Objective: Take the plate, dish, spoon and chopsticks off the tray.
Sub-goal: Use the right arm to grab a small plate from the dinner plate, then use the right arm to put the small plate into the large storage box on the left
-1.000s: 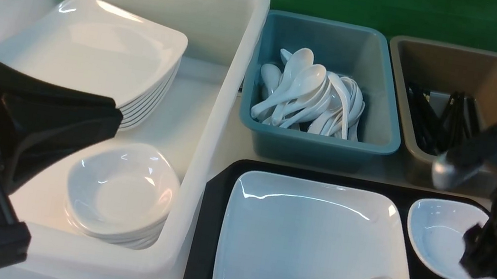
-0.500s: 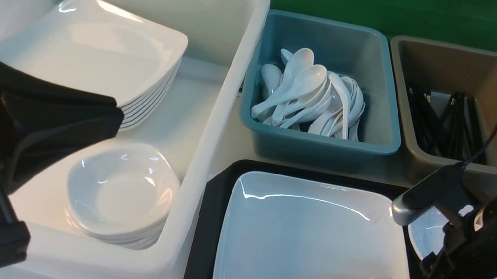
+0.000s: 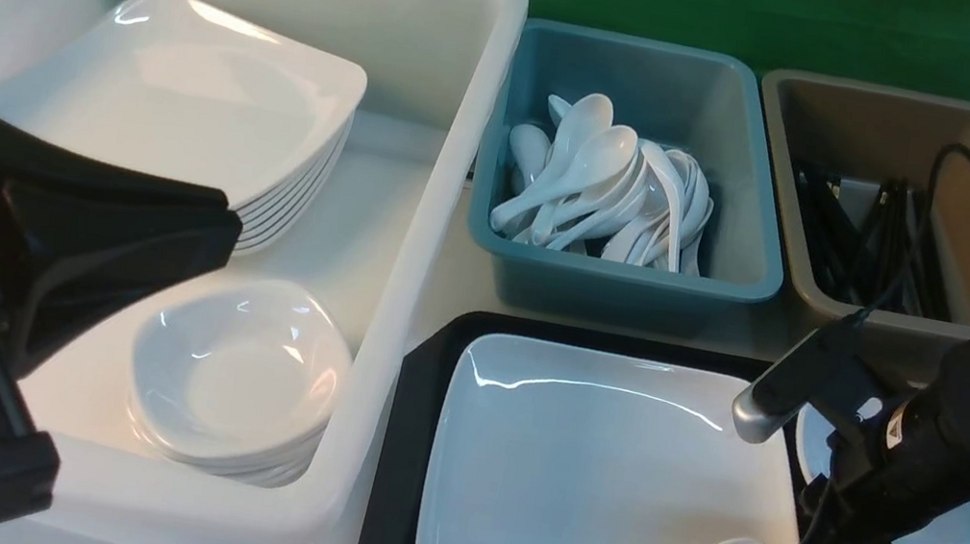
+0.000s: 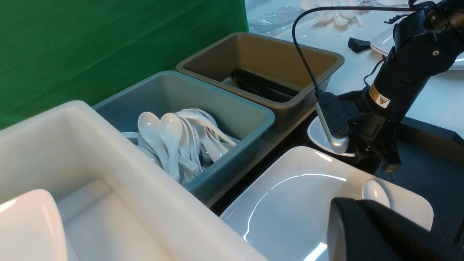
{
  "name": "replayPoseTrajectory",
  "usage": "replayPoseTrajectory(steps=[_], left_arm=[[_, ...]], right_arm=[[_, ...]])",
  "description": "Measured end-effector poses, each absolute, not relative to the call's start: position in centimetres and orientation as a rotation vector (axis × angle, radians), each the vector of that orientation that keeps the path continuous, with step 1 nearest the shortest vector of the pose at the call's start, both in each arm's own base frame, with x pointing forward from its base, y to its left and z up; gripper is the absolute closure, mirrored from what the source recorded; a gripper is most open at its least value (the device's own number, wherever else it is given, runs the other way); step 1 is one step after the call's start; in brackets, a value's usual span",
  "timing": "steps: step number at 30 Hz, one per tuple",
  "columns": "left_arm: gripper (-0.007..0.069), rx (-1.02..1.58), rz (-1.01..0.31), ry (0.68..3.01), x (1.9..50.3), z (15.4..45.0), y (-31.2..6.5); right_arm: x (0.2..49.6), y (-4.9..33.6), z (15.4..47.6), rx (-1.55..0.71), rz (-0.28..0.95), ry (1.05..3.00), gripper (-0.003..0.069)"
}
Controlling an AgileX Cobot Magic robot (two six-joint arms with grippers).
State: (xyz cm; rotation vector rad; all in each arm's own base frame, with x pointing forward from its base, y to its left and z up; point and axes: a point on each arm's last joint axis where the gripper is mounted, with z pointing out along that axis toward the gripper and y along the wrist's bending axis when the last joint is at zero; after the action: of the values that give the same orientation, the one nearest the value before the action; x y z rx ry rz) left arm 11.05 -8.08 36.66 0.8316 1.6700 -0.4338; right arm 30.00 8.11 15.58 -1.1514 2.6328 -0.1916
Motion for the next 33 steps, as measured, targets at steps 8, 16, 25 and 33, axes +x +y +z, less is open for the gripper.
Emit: replayPoseTrajectory(steps=[8,16,25,33], left_arm=[[0.0605,0.836,-0.432,1.669,11.0,36.7,-8.1],[0.0605,0.837,-0.433,1.67,11.0,36.6,-8.1],[0.0605,0.741,-0.429,1.698,9.4,39.1,-6.9],[0.0605,0.493,-0.245,1.755,2.6,39.6,-1.6]], right_arm=[[30.0,8.0,16.2,-1.162,-0.211,2.621,0.043],[27.1,8.2,22.3,-0.941,-0.193,2.621,0.0595],[20.9,17.5,35.8,-1.048,0.096,2.204,0.0595],[19.4,31.0,39.7,-1.41,0.238,1.842,0.0595]])
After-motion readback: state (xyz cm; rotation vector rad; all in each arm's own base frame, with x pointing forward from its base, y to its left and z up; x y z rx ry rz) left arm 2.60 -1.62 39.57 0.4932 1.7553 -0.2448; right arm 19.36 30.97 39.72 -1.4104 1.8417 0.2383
